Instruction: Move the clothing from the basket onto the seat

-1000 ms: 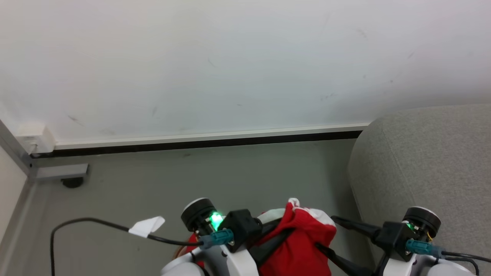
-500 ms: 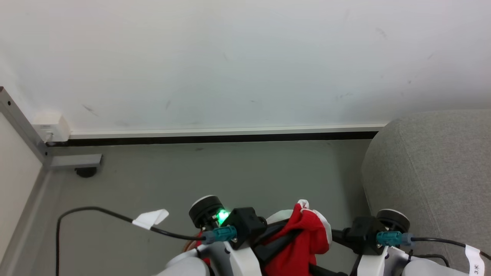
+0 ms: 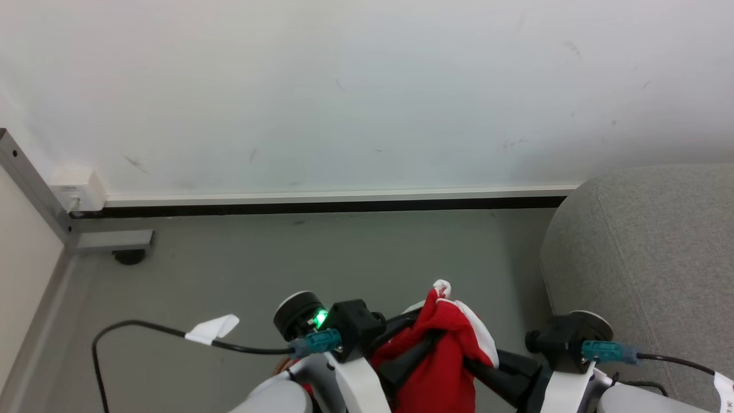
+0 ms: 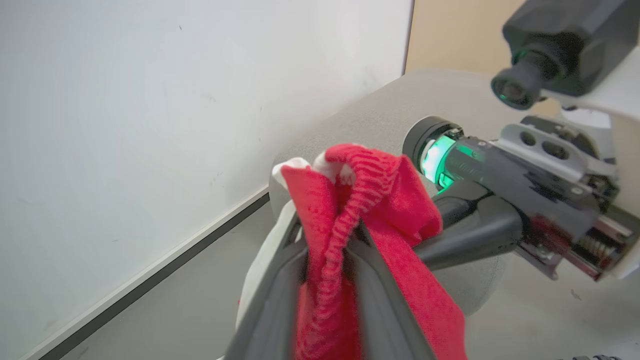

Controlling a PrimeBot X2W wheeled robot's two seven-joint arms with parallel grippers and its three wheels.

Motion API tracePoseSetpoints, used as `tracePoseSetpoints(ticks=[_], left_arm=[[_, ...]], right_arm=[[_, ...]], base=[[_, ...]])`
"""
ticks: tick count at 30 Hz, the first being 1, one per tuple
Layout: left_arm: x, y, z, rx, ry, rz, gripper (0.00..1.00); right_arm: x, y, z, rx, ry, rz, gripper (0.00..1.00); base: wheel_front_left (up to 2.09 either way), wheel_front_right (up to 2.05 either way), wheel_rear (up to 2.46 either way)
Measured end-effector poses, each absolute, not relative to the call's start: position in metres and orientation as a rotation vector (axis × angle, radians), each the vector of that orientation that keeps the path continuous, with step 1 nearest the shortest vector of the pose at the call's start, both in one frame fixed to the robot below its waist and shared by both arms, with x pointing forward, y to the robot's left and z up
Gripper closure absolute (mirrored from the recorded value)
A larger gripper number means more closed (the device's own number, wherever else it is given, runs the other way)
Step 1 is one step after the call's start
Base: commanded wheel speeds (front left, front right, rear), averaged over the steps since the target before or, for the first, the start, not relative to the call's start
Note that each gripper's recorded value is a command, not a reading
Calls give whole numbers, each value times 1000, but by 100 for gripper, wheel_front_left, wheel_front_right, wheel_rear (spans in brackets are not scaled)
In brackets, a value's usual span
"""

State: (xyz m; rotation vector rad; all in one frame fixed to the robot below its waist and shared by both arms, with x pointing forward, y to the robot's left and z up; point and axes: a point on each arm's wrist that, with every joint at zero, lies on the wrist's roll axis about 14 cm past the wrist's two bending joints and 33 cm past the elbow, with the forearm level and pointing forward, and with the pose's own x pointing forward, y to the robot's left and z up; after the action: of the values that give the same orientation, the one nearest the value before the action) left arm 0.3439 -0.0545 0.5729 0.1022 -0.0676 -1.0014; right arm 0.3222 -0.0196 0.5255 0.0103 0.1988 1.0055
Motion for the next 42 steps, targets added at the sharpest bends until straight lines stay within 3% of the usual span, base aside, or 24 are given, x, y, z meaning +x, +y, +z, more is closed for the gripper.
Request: tracePoseSetpoints(ticks=[1,19,32,42], left_arm=[[345,-53,573,89,-66,-990,0],[351,-44,547,-4,-22,-896,0],[350,-56,536,-17,3,-932,0],[347,-84,532,-27,17,-1025,0]], right_arm=[[325,-22,528,17,186,995,100],[379,-79,579,51,-7,784,100],[384,-99,591,62,-57,722,100],[383,-144,595,56,-77,591,100]], base=[[0,0,0],[0,0,0],[0,0,0],[0,0,0]])
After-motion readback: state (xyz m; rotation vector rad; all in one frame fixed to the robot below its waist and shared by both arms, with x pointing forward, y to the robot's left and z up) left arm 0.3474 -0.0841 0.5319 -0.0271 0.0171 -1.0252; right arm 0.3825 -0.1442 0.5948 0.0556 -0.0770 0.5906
